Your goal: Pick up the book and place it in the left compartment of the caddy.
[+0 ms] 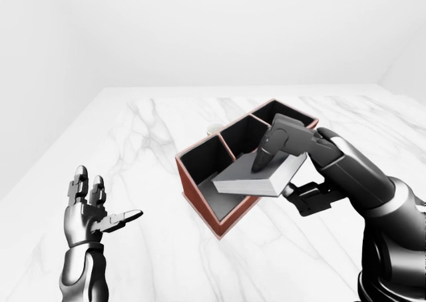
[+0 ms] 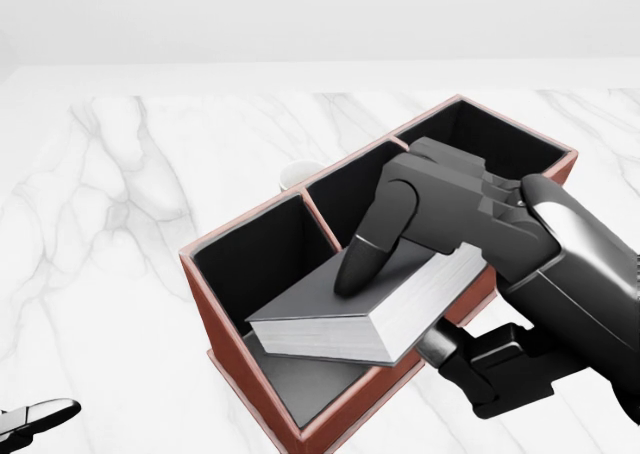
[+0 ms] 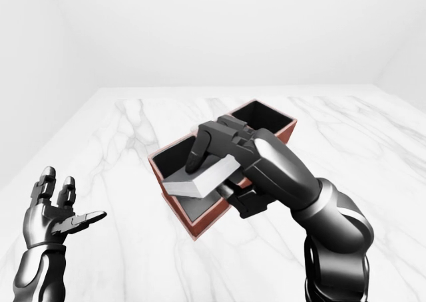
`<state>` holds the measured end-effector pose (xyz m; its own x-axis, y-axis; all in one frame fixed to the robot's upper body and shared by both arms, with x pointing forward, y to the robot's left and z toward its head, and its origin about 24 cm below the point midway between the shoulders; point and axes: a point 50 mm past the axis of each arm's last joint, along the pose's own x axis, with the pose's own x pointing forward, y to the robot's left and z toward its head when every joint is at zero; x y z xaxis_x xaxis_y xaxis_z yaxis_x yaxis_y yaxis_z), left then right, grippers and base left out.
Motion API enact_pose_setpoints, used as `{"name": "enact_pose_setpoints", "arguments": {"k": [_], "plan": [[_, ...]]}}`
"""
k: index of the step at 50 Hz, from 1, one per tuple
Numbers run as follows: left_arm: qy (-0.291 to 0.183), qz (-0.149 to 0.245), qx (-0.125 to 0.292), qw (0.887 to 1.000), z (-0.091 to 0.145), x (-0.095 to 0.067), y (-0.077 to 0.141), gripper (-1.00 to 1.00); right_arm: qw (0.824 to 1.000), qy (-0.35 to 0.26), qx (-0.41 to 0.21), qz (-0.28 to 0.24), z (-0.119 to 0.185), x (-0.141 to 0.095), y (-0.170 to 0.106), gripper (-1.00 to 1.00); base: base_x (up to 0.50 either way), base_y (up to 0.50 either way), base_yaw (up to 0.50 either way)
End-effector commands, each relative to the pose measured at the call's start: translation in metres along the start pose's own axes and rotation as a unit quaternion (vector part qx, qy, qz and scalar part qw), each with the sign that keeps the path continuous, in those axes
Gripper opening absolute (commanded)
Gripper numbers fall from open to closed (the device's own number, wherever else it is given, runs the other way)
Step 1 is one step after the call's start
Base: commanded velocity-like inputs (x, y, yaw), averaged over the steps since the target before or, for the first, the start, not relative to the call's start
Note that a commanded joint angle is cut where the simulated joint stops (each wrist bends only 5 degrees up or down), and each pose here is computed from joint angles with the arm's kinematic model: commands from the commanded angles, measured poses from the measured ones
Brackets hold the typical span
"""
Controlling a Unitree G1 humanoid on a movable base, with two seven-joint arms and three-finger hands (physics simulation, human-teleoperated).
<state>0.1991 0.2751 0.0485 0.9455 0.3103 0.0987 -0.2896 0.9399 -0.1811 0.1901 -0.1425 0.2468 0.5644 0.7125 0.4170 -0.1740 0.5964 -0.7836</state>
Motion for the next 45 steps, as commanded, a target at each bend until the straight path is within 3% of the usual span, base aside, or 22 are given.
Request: {"name": "enact_pose_setpoints", "arguments": {"k": [1, 34, 45], "plan": [[-0.002, 0.000, 0.000, 1.000, 0.001, 0.000, -0.001, 1.00, 0.999, 0.003, 0.053, 0.001, -0.014, 0.002, 0.002, -1.00, 0.00, 0.00, 0.00], [0.008, 0.000, 0.004, 1.000, -0.004, 0.000, -0.002, 1.00, 0.994, 0.055, 0.090, 0.037, -0.040, 0.016, 0.030, -1.00, 0.00, 0.00, 0.00], [0.006, 0.001, 0.004, 1.000, -0.002, -0.001, -0.001, 1.00, 0.993, 0.075, 0.076, 0.041, -0.045, 0.019, 0.032, -1.00, 0.00, 0.00, 0.00]]}}
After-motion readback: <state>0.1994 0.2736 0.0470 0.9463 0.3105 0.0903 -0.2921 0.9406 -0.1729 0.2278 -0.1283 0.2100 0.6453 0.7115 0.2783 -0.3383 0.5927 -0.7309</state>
